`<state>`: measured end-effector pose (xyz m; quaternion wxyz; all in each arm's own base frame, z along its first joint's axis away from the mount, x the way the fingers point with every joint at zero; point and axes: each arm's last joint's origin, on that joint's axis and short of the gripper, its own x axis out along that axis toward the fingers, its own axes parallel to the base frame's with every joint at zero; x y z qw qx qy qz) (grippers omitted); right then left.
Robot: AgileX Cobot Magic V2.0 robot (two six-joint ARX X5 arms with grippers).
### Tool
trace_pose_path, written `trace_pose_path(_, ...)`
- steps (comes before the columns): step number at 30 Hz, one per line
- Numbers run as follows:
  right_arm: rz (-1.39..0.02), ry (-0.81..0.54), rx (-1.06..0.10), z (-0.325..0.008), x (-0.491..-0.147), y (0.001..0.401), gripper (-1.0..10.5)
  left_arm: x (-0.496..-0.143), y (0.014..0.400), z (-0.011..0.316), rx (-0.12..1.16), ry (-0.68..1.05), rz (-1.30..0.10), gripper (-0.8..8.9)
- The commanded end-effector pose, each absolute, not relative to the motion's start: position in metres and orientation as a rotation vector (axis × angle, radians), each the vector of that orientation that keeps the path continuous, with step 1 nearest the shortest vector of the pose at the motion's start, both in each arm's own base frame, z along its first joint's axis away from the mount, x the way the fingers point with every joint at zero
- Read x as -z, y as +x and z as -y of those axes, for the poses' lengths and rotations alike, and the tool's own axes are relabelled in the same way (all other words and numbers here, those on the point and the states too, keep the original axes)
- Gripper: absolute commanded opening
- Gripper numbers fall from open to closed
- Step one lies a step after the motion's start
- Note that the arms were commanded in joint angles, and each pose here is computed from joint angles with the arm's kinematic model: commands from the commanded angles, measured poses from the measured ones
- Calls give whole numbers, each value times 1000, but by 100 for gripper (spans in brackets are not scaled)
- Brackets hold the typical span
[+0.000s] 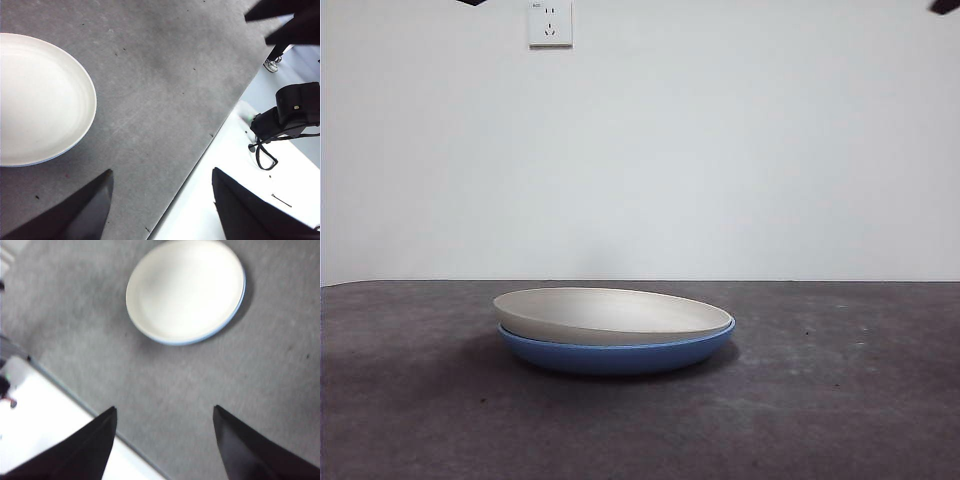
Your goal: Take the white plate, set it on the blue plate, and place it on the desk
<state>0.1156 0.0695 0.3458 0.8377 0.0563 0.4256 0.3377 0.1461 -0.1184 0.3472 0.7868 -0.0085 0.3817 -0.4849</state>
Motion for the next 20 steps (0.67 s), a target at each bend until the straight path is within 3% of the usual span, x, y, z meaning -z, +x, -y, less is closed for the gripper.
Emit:
trace_pose_path(1,-881,84,-748,-70,-350,112,306,-349,146,120,1062,0,-805,312)
trace_pose_path(11,-877,88,-769,-71,-351,111,303,-349,146,120,1062,0,-805,300)
trace_pose_path(13,-879,88,-768,-71,-351,111,236,-349,146,120,1062,0,-805,224)
trace_pose_path(16,-874,75,-774,-71,-351,111,-1,-349,146,120,1062,0,-806,16)
trace_pose_path(20,-866,62,-780,-71,-351,111,10,-349,146,120,1062,-1,-807,10)
